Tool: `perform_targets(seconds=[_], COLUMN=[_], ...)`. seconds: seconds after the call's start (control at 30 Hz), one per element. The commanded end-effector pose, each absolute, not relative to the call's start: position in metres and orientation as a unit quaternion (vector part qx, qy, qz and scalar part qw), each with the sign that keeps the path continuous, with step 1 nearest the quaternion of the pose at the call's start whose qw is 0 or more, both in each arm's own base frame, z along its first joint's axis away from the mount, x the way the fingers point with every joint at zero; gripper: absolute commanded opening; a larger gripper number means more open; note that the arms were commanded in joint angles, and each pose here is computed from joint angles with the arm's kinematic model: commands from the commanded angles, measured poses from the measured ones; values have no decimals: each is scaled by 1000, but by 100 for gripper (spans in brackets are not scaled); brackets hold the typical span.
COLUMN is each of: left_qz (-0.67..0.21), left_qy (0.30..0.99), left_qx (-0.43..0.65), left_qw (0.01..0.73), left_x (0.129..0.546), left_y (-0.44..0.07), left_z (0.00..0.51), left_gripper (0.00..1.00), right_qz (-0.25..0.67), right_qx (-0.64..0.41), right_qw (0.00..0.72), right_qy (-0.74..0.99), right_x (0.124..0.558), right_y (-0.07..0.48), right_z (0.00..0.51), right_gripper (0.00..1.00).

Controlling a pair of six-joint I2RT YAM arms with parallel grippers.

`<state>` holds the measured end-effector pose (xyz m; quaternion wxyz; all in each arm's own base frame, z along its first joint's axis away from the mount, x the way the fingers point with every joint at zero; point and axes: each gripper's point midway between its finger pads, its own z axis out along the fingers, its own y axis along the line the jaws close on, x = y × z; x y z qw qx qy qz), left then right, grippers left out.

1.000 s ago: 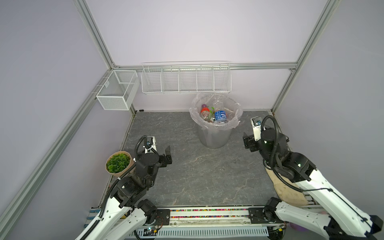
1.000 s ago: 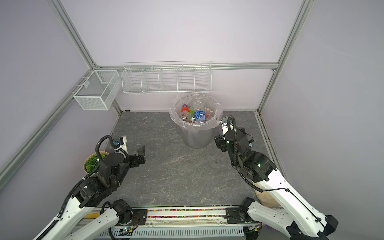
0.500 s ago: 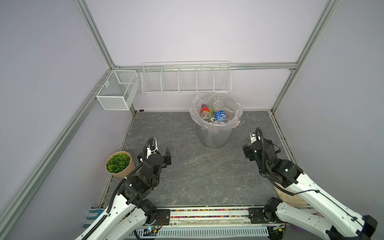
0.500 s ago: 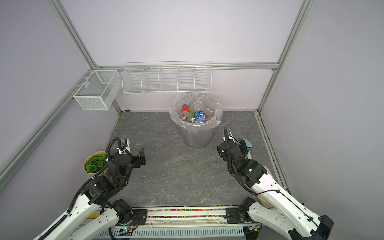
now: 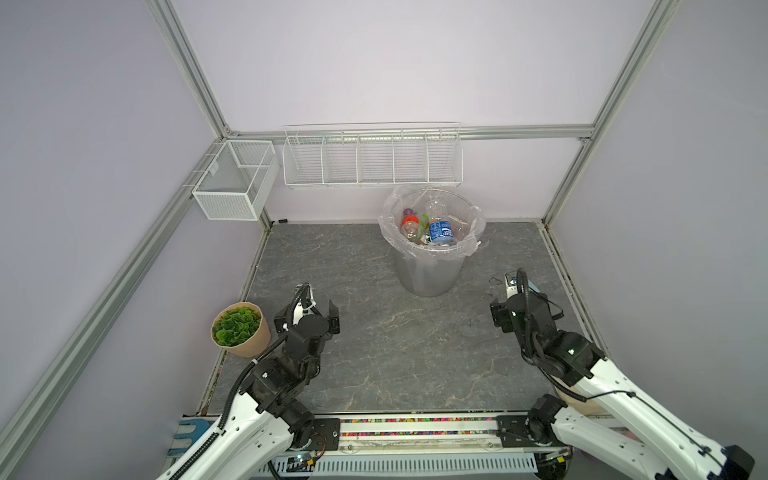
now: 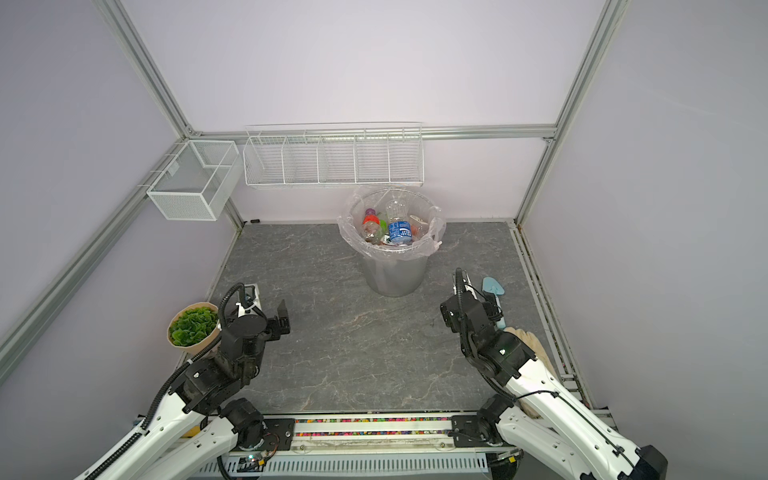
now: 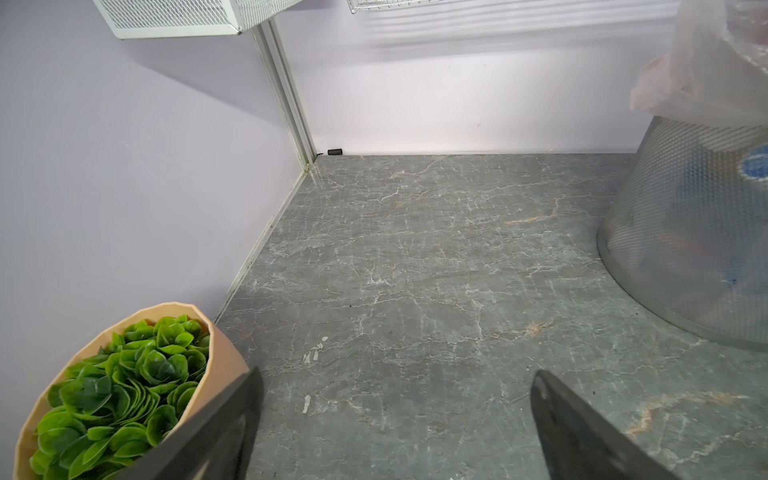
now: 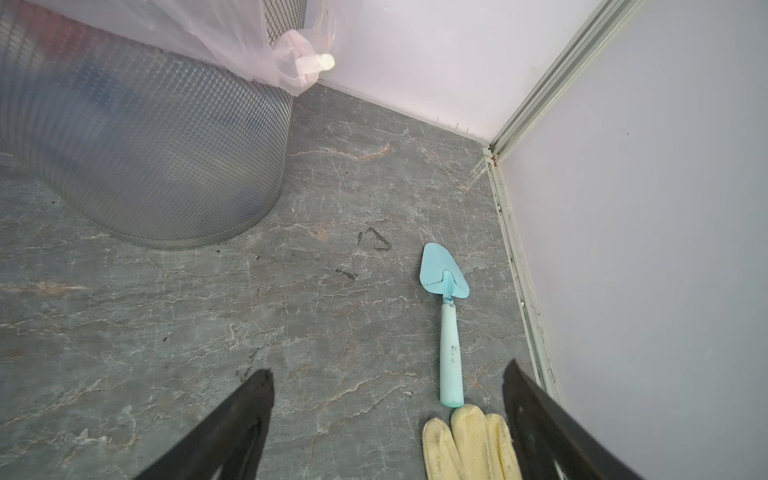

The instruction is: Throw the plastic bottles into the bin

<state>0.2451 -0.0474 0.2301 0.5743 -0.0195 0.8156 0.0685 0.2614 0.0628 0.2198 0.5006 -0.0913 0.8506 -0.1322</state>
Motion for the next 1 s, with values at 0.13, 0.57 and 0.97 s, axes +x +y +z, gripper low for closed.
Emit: perform_targets(seconds=[0.13,0.57,0.97], left_qz=[98,176,190], left_qy=[805,784,782], left_qx=[-55,-82,-90], left_qw=[583,590,587], left_x=[244,245,240], left_y=[-32,-11,-4], left_z=[221,204,164], left_gripper=[99,100,99], right_qz=[-124,-150,-166], right_qx=[-68,-20,-10], right_qw=[515,551,555], right_qy=[846,821,815], right_x=[252,238,238], right_y=[51,22,17], right_z=[200,174,135], right_gripper=[89,88,89])
